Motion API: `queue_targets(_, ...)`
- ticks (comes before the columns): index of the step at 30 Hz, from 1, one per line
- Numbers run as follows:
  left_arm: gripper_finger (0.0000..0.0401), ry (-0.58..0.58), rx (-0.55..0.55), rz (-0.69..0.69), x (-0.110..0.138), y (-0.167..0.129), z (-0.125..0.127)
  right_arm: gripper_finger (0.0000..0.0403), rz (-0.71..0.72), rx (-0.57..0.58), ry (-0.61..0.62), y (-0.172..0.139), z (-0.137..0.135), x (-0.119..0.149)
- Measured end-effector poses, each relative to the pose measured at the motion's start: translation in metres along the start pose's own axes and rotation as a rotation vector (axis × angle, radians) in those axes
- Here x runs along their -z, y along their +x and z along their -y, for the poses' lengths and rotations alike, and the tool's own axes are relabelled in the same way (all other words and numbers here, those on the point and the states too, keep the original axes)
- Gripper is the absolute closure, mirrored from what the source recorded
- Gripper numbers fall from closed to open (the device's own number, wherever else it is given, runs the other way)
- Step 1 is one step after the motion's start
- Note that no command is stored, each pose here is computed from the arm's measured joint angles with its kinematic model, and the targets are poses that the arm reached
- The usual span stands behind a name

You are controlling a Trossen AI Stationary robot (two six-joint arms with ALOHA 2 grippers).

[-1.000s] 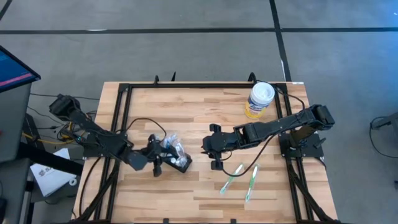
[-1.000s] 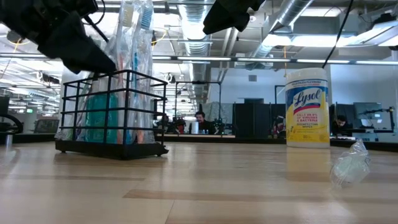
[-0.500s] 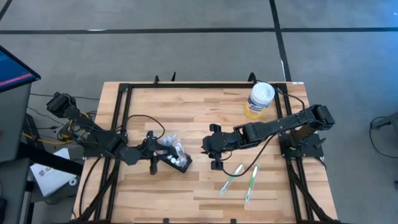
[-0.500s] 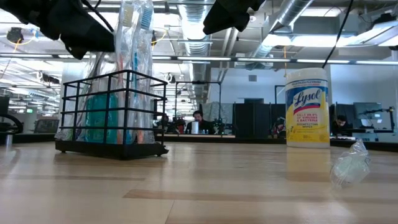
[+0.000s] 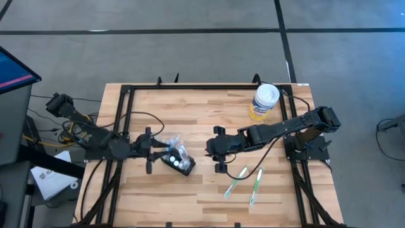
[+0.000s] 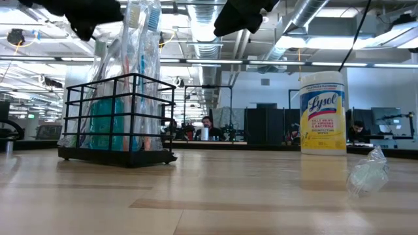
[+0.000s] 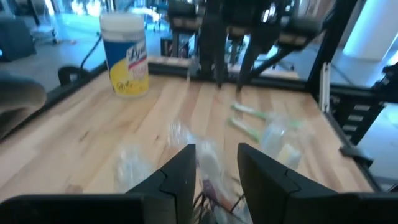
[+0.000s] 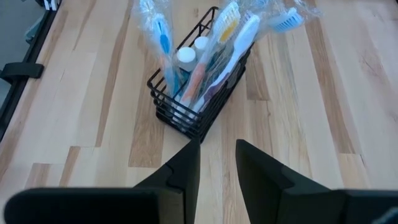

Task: Pick & Place toothbrushing station
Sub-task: Put the left green toothbrush into the left compartment of the wire organizer

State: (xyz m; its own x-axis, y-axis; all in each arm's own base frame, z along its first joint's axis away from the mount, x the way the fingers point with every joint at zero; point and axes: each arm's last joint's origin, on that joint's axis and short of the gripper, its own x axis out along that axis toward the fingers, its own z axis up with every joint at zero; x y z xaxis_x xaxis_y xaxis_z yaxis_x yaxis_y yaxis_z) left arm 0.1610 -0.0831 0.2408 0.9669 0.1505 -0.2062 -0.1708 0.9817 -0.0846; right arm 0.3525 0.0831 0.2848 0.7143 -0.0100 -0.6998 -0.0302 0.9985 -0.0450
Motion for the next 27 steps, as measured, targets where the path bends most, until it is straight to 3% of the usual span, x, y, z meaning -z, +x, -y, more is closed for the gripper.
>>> queue_targets(12, 0.0289, 0.094, 0.039, 0.247, -0.032, -0.008, -0.001, 0.0310, -0.191, -0.018, 0.035, -0.003, -0.007, 0.019)
queue_targets(27, 0.0289, 0.080, 0.076, 0.271, -0.041, 0.013, -0.032, 0.0310, -0.408, -0.050, 0.117, 0.002, -0.034, 0.066)
